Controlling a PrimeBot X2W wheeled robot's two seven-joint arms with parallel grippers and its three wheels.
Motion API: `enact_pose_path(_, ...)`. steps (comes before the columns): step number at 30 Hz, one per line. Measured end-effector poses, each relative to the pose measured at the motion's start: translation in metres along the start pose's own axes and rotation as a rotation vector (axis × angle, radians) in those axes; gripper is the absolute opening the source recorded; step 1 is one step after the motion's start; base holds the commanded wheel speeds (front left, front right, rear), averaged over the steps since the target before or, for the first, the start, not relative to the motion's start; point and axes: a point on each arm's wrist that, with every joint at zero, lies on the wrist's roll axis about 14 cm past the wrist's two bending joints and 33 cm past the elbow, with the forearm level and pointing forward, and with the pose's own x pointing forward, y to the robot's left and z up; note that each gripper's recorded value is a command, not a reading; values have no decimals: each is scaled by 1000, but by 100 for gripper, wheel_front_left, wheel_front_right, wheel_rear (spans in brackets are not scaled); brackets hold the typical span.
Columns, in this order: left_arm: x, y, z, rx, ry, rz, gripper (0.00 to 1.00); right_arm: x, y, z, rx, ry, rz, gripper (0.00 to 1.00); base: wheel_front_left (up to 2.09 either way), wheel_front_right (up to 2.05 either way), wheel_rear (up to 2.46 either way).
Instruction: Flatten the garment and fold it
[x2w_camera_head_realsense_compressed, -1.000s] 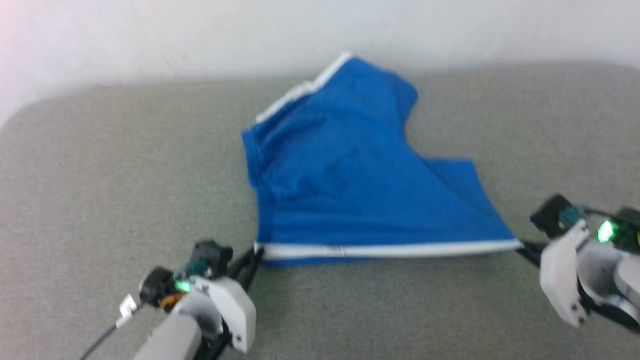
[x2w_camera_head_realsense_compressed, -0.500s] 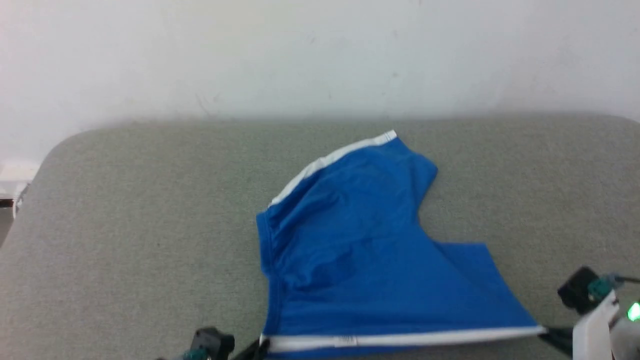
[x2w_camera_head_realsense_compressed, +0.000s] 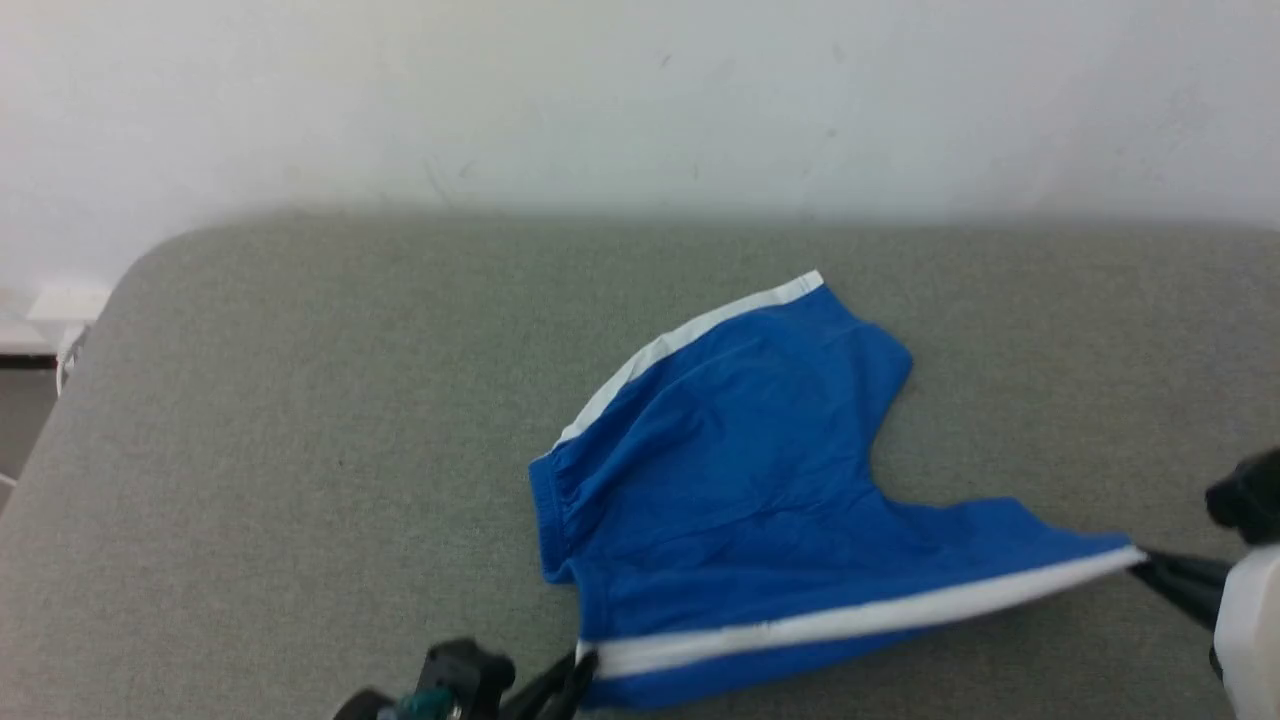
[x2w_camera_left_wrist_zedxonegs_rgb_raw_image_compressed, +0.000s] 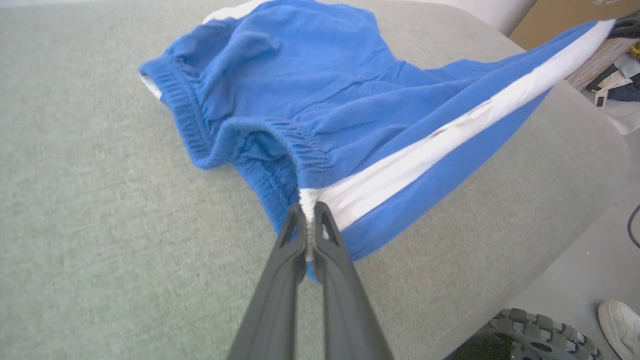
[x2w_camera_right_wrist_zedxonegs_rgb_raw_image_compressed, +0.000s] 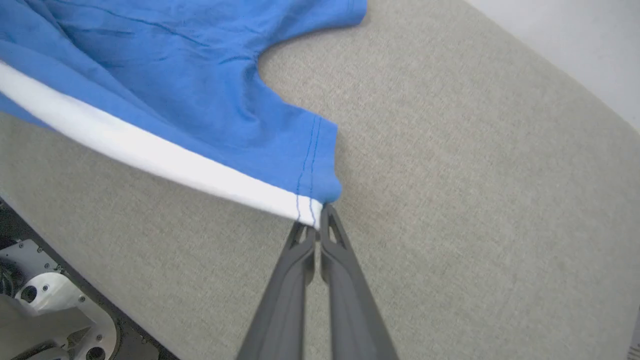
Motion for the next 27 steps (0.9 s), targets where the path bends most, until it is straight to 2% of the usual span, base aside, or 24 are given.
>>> enact_pose_path(7, 29, 12, 42, 39, -99, 2, 0, 26, -15, 55, -18, -97, -9, 0, 0, 0, 0)
enact_pose_path(14, 50, 31, 66, 40, -158, 28, 0, 70, -27, 106, -73, -147, 1, 0, 0, 0, 0)
enact_pose_path(20, 71, 50, 78, 19, -196, 67, 0, 120, -44, 123, -123, -101, -11, 0, 0, 0, 0)
enact_pose_path(27, 89, 83, 81, -9, -223, 155, 0, 181, -48, 135, -164, -48, 4, 0, 0, 0, 0)
